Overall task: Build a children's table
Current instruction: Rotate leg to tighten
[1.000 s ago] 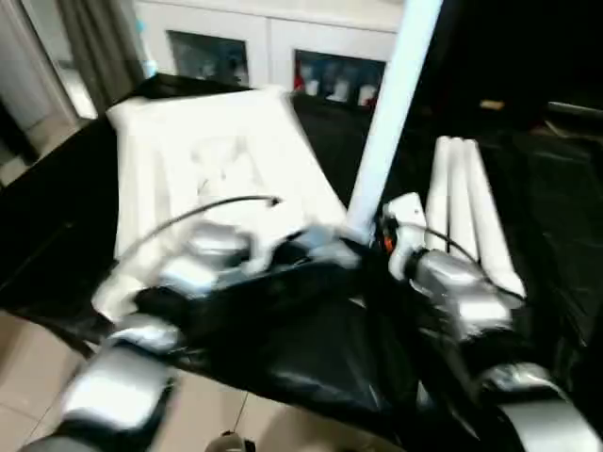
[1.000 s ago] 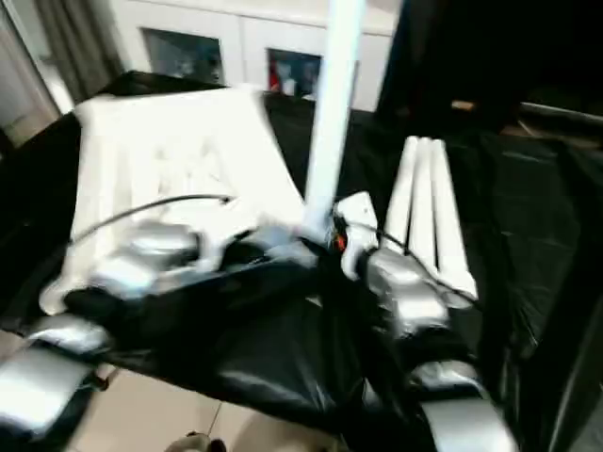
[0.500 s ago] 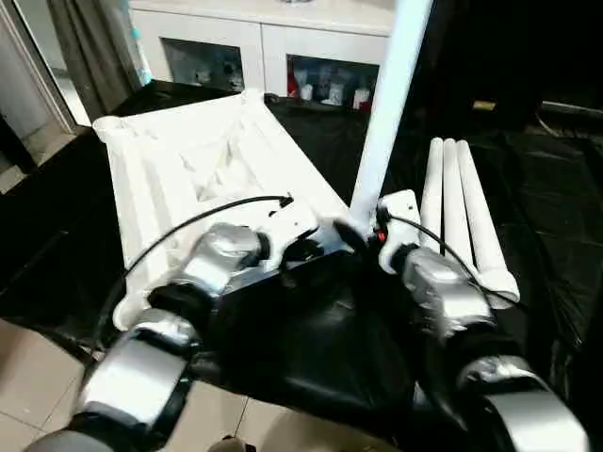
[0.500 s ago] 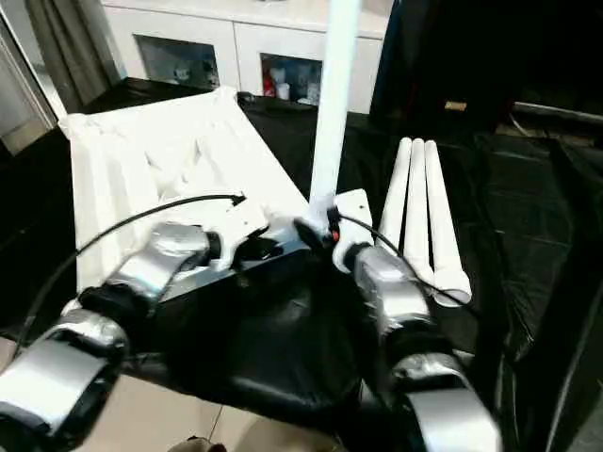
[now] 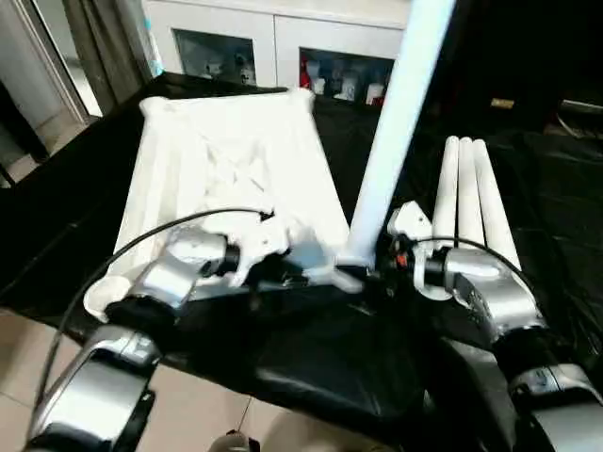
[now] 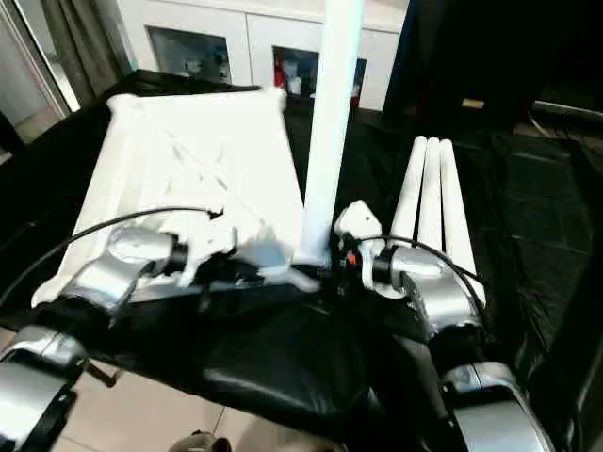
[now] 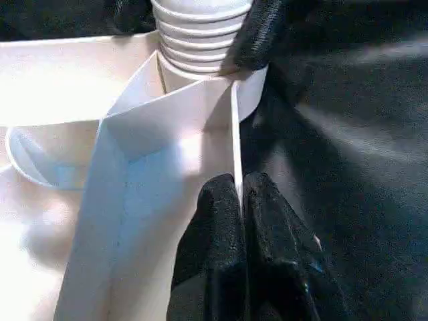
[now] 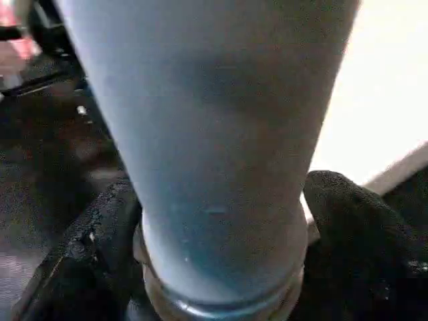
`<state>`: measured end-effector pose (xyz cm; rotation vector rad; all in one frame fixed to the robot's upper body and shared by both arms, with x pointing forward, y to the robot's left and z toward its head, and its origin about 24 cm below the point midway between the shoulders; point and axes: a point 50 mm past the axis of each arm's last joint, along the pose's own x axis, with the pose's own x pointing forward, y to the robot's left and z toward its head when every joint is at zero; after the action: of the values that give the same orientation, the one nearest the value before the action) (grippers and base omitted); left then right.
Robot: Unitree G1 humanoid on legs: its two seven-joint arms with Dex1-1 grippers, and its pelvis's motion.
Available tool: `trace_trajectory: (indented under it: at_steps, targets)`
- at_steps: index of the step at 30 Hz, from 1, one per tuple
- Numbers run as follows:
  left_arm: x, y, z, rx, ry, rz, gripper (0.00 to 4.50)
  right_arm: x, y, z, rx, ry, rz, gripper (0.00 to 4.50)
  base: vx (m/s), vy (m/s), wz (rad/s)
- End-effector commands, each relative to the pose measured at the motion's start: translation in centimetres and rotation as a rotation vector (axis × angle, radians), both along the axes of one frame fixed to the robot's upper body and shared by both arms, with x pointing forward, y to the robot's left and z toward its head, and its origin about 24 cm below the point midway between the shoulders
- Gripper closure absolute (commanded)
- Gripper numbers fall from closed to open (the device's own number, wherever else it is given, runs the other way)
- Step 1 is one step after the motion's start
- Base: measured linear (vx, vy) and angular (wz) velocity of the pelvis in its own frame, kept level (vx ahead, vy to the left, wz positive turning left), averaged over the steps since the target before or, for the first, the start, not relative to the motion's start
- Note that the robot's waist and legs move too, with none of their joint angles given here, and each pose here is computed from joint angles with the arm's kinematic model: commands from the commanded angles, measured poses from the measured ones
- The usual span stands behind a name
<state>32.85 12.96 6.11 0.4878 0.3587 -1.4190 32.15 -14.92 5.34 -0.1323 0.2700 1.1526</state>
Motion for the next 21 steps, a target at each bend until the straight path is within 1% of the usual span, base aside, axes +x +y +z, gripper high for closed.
trace_trajectory:
  at_steps: [1,2,5,6,7,11,13,15,16,17,18,19,20,21]
  targets:
    - [-0.5,0.0,-0.1,0.003,0.025,-0.055,4.50,0.4,-0.7,1.0,0.001,-0.026,-0.012,0.85,0.000,0.000,0.00]
    - [-0.5,0.0,-0.1,0.004,0.026,-0.055,4.50,0.3,-0.7,1.0,0.000,-0.025,-0.009,1.04,0.000,0.000,0.00]
    - [-0.5,0.4,0.0,0.009,0.024,-0.051,4.50,0.3,-0.5,1.0,0.005,-0.016,0.012,1.09,0.000,0.000,0.00]
    - [-0.5,0.4,0.0,0.009,0.024,-0.049,4.50,0.2,-0.5,0.9,0.009,-0.014,0.013,1.37,0.000,0.000,0.00]
    - [-0.5,0.4,0.0,0.008,0.023,-0.045,4.50,0.2,-0.4,0.9,0.015,-0.008,0.017,1.37,0.000,0.000,0.00]
    - [-0.5,0.4,0.0,0.005,0.029,-0.045,4.50,-0.1,-0.1,0.7,0.037,0.017,0.032,1.66,0.000,0.000,0.00]
    - [-0.4,0.3,0.0,0.003,0.029,-0.028,4.50,-0.2,0.1,0.4,0.059,0.029,0.004,1.70,0.000,0.000,0.00]
    - [0.3,0.0,-0.3,0.028,-0.014,0.062,4.50,0.3,0.2,-0.4,0.060,0.017,-0.140,1.72,0.000,0.000,0.00]
    - [0.3,0.0,-0.3,0.028,-0.014,0.062,4.50,0.3,0.2,-0.4,0.060,0.017,-0.140,1.73,0.000,0.000,0.00]
    - [1.1,-0.2,-0.5,0.052,-0.045,0.157,4.50,0.8,0.3,-1.0,0.062,0.013,-0.248,1.73,0.000,0.000,0.00]
    - [1.1,-0.2,-0.5,0.053,-0.046,0.161,4.50,0.8,0.3,-1.0,0.062,0.013,-0.252,1.73,0.000,0.000,0.00]
    - [2.0,-1.0,-0.4,0.031,-0.072,0.264,4.50,1.2,0.8,-1.9,0.072,0.029,-0.409,1.73,0.000,0.000,0.00]
    - [2.1,-1.1,-0.4,0.029,-0.075,0.279,4.50,1.2,0.9,-2.1,0.073,0.032,-0.432,1.74,0.000,0.000,0.00]
    - [2.8,-2.3,-0.4,0.021,-0.105,0.361,4.50,1.4,1.5,-3.2,0.066,0.062,-0.606,1.74,0.000,0.000,0.00]
